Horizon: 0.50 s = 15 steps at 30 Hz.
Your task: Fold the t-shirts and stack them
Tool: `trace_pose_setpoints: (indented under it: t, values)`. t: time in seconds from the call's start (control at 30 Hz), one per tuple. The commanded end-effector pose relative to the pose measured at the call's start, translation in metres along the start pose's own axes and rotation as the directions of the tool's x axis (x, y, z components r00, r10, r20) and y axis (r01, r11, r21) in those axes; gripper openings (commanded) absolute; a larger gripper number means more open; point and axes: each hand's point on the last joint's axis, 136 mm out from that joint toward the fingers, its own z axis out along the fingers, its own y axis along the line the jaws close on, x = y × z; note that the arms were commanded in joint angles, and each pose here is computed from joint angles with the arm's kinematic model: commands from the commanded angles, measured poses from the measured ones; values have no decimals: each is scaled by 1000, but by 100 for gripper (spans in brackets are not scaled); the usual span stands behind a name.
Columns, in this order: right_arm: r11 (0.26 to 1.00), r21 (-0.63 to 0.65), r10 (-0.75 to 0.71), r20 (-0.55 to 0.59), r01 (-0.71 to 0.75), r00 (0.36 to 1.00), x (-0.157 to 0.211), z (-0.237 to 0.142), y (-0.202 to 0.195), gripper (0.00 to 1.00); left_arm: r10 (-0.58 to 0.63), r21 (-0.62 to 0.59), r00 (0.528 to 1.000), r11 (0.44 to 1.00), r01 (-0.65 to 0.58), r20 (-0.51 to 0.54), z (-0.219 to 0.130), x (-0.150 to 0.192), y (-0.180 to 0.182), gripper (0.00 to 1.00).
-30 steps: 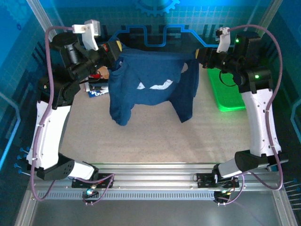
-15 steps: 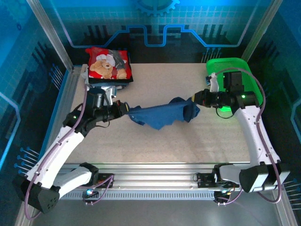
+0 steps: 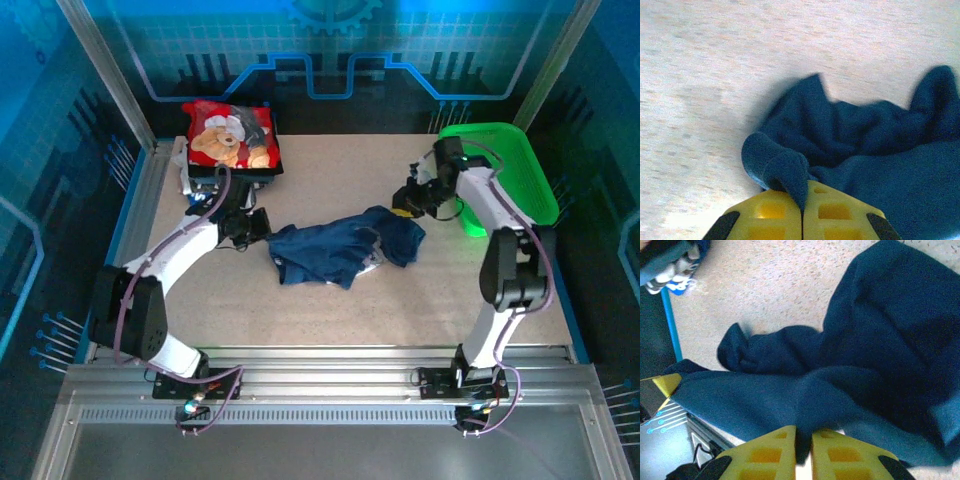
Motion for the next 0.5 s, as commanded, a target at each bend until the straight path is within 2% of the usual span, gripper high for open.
trace_pose_setpoints:
  t: [0.0,0.03,0.07,0.1,0.13,0.2,0.23,0.27,0.33,0.47]
  values:
    - [999,14,-50,-19,50,999,-8,18,21,23,27,-102,998,995,-21,61,-12,-25,28,0]
    - [998,14,-63,-29,63,998,-10,26,24,27,20,-114,998,993,-13,57,-11,-26,37,0]
    - [997,21,-74,-35,75,997,-12,33,26,36,12,-123,998,992,-5,55,-11,-27,45,5]
    - [996,31,-80,-35,81,996,-15,36,26,40,2,-127,999,992,5,53,-11,-28,50,11]
    - [995,42,-84,-32,85,996,-16,39,25,44,-6,-129,999,992,12,52,-12,-28,54,19]
    - [994,63,-90,-11,90,996,-19,35,23,56,-11,-106,998,994,17,58,-18,-29,50,41]
    - [993,72,-98,4,98,995,-19,29,22,60,-25,-72,998,997,29,60,-24,-28,43,51]
    - [991,76,-111,22,109,994,-17,21,23,64,-51,-29,997,998,53,60,-32,-27,34,57]
    - [988,89,-132,40,128,990,-7,4,20,69,-95,64,994,994,92,49,-50,-17,11,66]
    - [986,146,-91,43,83,995,28,-25,-9,74,-43,203,999,978,43,-5,-88,34,-48,79]
